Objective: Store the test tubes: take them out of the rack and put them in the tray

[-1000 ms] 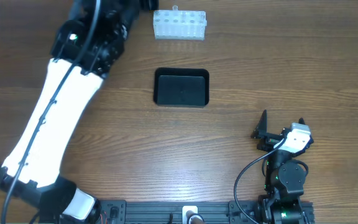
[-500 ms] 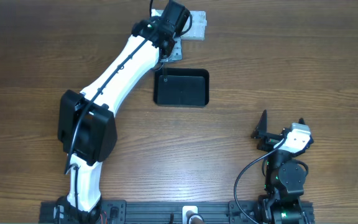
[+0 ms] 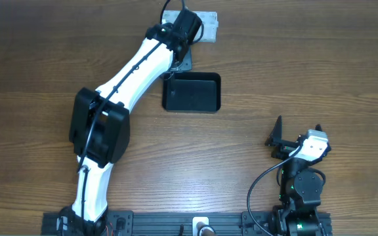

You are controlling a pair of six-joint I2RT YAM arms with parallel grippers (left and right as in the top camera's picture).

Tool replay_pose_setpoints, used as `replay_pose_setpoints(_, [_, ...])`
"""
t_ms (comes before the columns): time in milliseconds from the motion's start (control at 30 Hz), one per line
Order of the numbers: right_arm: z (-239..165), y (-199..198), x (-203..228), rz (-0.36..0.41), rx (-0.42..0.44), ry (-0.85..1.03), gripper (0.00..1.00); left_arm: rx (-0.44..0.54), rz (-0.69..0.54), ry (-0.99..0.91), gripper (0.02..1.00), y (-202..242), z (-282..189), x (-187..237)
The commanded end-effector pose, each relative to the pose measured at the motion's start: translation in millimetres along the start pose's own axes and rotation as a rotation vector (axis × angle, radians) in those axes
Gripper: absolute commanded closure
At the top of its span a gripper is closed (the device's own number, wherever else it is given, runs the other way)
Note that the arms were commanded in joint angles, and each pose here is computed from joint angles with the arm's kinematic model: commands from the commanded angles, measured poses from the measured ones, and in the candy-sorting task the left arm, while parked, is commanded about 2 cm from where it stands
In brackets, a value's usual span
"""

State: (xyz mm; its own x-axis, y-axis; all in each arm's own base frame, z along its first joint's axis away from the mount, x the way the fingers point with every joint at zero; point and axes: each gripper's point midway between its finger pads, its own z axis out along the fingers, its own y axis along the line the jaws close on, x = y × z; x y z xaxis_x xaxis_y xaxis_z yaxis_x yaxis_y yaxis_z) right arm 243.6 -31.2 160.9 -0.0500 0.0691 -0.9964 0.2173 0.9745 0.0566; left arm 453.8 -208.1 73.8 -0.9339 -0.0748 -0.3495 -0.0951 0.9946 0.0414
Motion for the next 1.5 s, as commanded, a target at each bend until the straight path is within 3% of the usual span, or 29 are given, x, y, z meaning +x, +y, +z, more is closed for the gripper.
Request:
replay_pose_setpoints(33, [-0.2,-0.1,1.2,0.005,0.002,-0.001,0.009,-0.016,0.019,0.032,0.939,0.0,15.5,7.2])
replay_pose_setpoints(633, [-0.2,-0.1,1.2,0.005,0.003,-0.001,0.009,-0.002,0.028,0.103,0.853,-1.3,18.7,22.6])
replay_pose_setpoints(800, [-0.2,-0.1,1.2,0.005,0.002,-0.001,0.007,-0.016,0.034,0.126,0.700,2.4,18.0,28.3])
replay_pose_setpoints(967, [-0.2,-0.1,1.2,0.005,0.002,-0.001,0.009,-0.015,0.033,0.124,0.691,2.1,17.6,27.6])
replay_pose_setpoints(1167, [-0.2,-0.1,1.2,0.005,0.002,-0.001,0.007,0.026,-0.002,-0.046,0.667,-1.1,-27.1,-15.3])
replay_pose_setpoints(1200, [-0.2,-0.1,1.2,0.005,0.002,-0.001,0.007,0.048,-0.032,-0.161,0.643,0.0,-60.5,-41.7])
replay_pose_setpoints(1233, [-0.2,-0.1,1.2,0.005,0.002,-0.001,0.009,0.052,-0.049,-0.216,0.503,2.4,-75.3,-53.8])
replay_pose_setpoints(1367, [-0.2,-0.1,1.2,0.005,0.003,-0.001,0.007,0.044,-0.143,-0.479,0.137,18.0,-128.7,-109.5])
replay_pose_setpoints(1433, [-0.2,-0.1,1.2,0.005,0.002,-0.001,0.009,0.064,-0.092,-0.572,0.060,15.3,-140.8,-132.4])
replay_pose_setpoints(1500, [-0.2,-0.1,1.2,0.005,0.002,-0.001,0.009,0.113,0.037,-0.679,0.020,2.6,-146.8,-161.2])
